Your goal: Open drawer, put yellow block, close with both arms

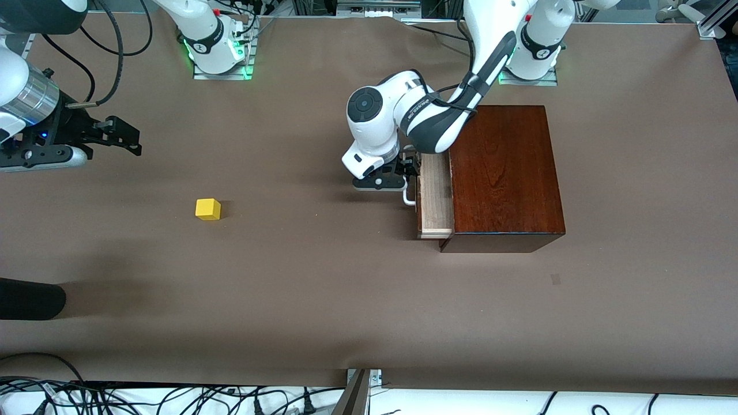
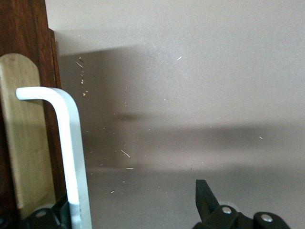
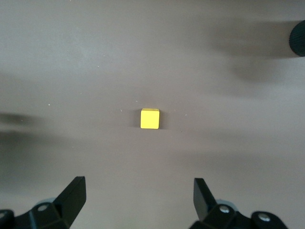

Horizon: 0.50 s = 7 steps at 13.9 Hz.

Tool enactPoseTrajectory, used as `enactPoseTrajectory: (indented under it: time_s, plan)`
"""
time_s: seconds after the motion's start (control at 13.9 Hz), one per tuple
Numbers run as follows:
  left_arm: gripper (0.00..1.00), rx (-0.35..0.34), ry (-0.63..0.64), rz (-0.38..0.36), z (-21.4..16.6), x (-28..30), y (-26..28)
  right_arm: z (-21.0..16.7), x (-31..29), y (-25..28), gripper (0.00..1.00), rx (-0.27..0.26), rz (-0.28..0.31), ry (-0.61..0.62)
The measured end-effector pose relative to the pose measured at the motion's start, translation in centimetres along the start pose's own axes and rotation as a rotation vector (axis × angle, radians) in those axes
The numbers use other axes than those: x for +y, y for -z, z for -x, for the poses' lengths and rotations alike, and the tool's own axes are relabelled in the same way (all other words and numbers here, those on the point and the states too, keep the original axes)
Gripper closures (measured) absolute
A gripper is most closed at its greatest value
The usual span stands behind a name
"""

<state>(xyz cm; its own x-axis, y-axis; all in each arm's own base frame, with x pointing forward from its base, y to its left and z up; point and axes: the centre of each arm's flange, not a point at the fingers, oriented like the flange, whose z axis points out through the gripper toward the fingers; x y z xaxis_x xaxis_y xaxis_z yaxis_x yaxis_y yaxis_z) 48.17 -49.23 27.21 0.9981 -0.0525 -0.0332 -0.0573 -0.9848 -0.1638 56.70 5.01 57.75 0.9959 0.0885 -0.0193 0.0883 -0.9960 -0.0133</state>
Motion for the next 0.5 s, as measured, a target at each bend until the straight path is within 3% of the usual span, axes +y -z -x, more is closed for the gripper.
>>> enactPoseTrajectory:
  time_s: [0.5]
  plan:
    - [0.0,0.03,-0.011,0.055,0.1,2.1,1.6,0.0,0.0,0.0,0.0,0.0,0.0,0.0]
